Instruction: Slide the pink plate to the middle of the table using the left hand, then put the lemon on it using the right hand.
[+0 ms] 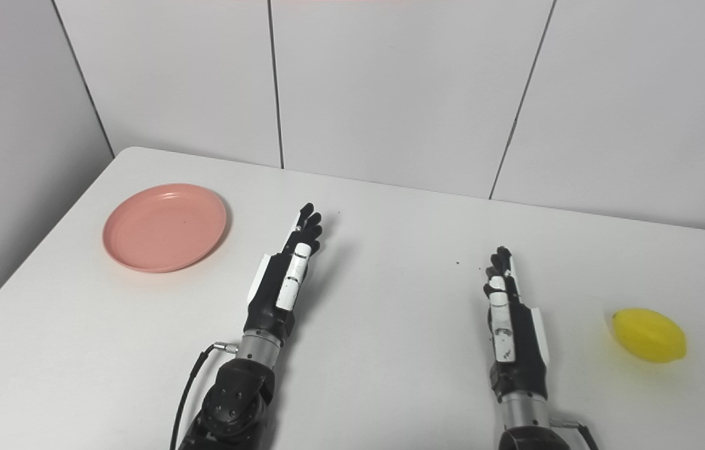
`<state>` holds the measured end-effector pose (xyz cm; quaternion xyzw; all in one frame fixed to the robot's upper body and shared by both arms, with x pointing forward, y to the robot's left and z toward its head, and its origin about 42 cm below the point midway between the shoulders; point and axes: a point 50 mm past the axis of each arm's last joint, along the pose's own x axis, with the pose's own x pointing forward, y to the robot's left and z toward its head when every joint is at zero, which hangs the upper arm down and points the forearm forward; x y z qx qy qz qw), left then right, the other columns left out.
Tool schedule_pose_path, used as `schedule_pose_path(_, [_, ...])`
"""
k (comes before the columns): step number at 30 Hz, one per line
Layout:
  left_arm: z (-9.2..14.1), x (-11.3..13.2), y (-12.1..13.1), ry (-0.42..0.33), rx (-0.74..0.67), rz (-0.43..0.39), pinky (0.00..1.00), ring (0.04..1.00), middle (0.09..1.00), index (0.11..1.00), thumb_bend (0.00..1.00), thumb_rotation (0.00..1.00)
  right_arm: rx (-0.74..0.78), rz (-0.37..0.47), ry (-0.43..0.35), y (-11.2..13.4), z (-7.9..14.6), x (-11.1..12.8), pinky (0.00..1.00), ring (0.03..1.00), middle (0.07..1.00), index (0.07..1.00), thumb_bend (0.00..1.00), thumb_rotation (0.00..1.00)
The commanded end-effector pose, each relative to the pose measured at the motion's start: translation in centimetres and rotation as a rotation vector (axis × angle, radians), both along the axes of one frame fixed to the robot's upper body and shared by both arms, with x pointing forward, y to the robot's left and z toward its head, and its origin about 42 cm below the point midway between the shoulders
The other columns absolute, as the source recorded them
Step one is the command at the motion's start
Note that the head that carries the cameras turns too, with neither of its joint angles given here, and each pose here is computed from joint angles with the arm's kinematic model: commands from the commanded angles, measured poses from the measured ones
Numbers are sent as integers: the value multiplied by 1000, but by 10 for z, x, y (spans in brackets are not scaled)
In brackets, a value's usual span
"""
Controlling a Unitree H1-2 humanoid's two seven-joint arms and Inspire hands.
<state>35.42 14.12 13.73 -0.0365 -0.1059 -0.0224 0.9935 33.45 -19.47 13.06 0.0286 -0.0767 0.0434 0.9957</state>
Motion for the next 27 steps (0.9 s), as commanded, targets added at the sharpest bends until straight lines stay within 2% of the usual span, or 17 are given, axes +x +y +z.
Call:
schedule_pose_path(1, [29,17,1,-89,-26,-3,965,963,972,964,573,1000,22,21,-109,1,15,4,1000,1000,1000,1000,751,1000])
schedule_pose_path(8, [49,31,16,-136,-42,35,926,911,913,905,613,1000,21,19,-113,-6,11,4,1000,1000,1000,1000,741,1000])
schedule_pose_path(12, [57,35,25,-166,-43,58,829,834,842,827,632,1000,22,15,-114,-7,10,3,1000,1000,1000,1000,732,1000])
schedule_pose_path(19, [68,39,45,-177,10,126,796,792,789,779,636,1000,25,13,-107,-7,8,1,1000,1000,1000,1000,731,1000])
schedule_pose_path(23, [79,42,58,-195,-6,152,798,785,781,758,634,1000,26,14,-111,-9,8,0,1000,1000,1000,1000,714,1000])
schedule_pose_path(27, [89,43,71,-185,-16,163,792,782,771,742,680,1000,23,13,-108,-9,8,1,1000,1000,1000,1000,711,1000])
